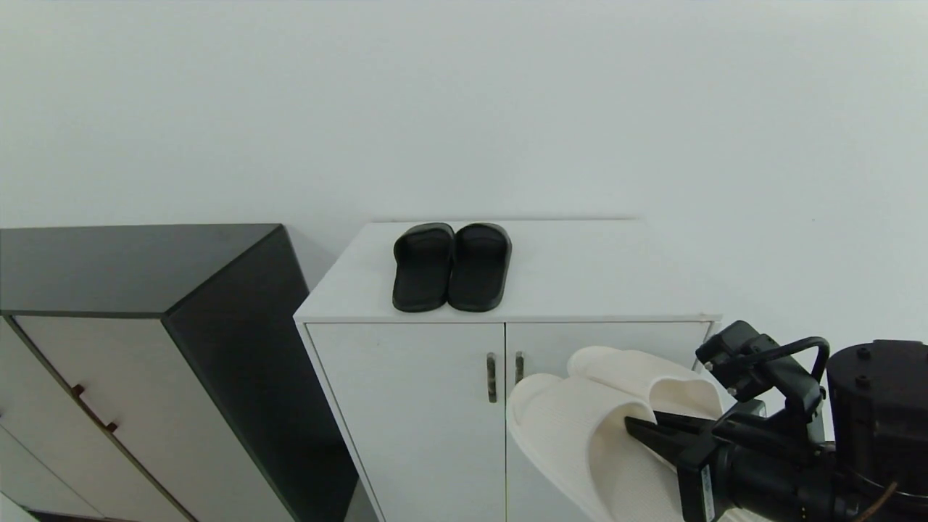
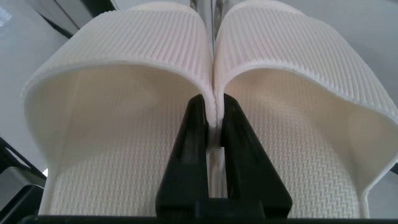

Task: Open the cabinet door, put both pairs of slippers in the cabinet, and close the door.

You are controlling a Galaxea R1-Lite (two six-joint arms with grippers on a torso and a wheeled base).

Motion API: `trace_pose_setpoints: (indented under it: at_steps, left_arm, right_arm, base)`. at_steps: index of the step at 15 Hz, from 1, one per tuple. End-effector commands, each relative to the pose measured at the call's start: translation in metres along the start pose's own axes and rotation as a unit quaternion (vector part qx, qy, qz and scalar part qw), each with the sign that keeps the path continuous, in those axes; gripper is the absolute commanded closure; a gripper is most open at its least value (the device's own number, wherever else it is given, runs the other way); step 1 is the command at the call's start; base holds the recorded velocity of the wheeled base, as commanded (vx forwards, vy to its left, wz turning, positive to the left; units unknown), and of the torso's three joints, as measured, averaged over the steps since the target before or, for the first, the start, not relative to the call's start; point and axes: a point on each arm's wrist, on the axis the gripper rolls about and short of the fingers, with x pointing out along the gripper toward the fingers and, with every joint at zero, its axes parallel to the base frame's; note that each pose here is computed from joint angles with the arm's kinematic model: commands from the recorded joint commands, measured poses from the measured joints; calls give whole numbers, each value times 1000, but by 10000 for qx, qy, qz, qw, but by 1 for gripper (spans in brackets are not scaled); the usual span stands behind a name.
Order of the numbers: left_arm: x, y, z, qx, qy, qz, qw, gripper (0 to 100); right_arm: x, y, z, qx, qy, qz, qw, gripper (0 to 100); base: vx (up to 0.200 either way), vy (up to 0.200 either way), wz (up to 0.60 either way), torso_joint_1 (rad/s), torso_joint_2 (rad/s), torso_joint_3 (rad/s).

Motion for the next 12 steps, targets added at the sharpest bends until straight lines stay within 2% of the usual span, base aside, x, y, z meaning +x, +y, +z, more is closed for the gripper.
trace_pose_setpoints:
  at_steps: [1,4,5,12]
  left_arm:
    - [0,0,0,5,-3,0,10000,100]
    - [0,0,0,-3,4,0,10000,100]
    - [0,0,0,-3,12,-8,10000,0]
    - [0,0,0,5,-3,0,10000,0]
  right_arm:
    - [0,0,-3,-17,58,-3,10000,100]
    - [1,0,-4,-21,81,-6,10000,100]
    - [1,0,-4,-23,88,-8,10000,100]
    - [-2,-1,-7,-133,101,-24,9999,100]
  base:
    - [0,0,0,-217,544,315]
    - [0,0,0,-219,533,318]
    - [0,0,0,-212,549,310]
    - [0,0,0,-178,496,316]
